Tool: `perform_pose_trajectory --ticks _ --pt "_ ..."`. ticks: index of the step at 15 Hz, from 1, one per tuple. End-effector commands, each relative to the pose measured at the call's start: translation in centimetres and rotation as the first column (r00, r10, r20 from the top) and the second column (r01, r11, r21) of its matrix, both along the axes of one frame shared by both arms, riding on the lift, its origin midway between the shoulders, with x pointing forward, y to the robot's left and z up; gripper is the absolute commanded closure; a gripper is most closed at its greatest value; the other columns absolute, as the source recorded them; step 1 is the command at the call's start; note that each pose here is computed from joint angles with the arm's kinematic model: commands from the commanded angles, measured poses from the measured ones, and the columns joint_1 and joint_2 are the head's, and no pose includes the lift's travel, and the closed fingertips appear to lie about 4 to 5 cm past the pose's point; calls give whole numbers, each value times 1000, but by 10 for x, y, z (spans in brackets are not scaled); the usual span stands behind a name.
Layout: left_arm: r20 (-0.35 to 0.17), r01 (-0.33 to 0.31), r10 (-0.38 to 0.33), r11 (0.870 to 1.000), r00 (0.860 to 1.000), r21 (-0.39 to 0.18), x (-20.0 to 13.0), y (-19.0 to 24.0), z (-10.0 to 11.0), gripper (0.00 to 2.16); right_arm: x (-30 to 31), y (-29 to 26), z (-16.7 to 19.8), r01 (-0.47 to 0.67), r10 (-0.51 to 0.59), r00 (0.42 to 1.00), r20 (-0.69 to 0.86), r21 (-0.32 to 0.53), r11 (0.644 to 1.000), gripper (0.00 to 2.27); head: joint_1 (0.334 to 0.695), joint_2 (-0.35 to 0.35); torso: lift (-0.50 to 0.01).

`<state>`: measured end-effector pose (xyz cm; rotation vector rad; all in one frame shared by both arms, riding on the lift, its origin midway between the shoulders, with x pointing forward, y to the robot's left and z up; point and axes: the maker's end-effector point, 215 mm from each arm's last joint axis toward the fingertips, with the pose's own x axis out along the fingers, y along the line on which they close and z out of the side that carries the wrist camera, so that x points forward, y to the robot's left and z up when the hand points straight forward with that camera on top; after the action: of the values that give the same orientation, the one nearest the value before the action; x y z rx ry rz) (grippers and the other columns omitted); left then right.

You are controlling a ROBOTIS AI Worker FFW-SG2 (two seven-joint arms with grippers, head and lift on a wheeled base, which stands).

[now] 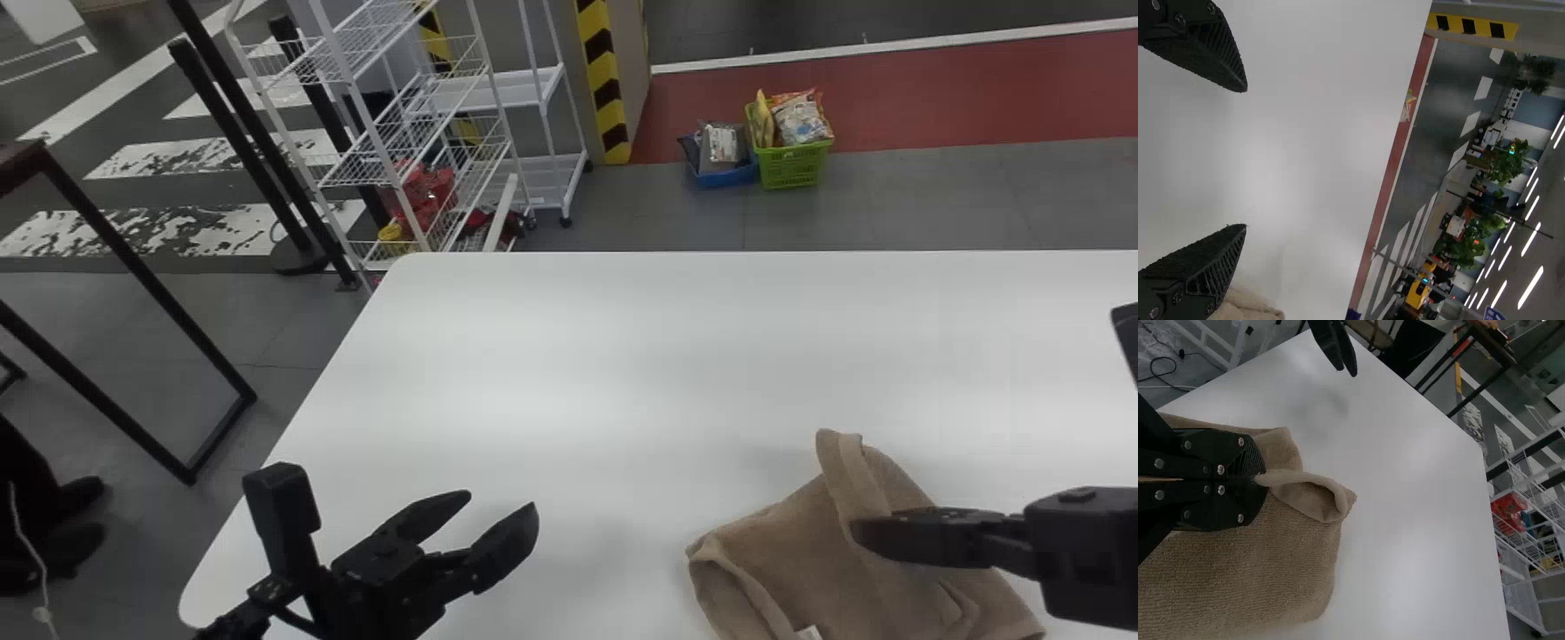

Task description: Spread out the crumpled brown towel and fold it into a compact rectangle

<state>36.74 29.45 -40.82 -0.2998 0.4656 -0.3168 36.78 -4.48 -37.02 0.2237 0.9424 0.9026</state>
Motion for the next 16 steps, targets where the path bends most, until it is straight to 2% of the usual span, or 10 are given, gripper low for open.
perform_pose_trajectory --ticks 1,4,5,6,7,11,14,16 --pt "2 -2 2 1000 1000 -4 0 0 1 80 -17 16 -24 -48 45 998 -52 -45 998 1190 695 350 -127" --pt "2 -2 2 1000 1000 -4 0 0 1 80 -36 33 -51 -109 99 989 -106 -95 990 1075 695 350 -127" --pt "4 -2 2 1000 1000 -4 1 0 1 80 -41 37 -53 -119 108 988 -114 -92 989 792 695 350 -127" --pt "4 -2 2 1000 1000 -4 1 0 1 80 -44 39 -54 -126 115 986 -118 -88 988 235 695 350 -127" --pt "4 -2 2 1000 1000 -4 1 0 1 80 -44 40 -50 -125 116 987 -114 -75 989 12 695 350 -127" --pt "4 -2 2 1000 1000 -4 1 0 1 80 -42 36 -17 -86 92 992 -87 66 994 33 695 350 -127" --pt "6 0 0 1000 1000 -3 2 -1 2 80 -41 34 0 -71 87 992 -89 168 983 39 695 350 -127" --pt "4 1 -1 1000 1000 -4 2 -2 1 80 -51 43 -2 -94 115 987 -107 188 978 194 695 350 -127"
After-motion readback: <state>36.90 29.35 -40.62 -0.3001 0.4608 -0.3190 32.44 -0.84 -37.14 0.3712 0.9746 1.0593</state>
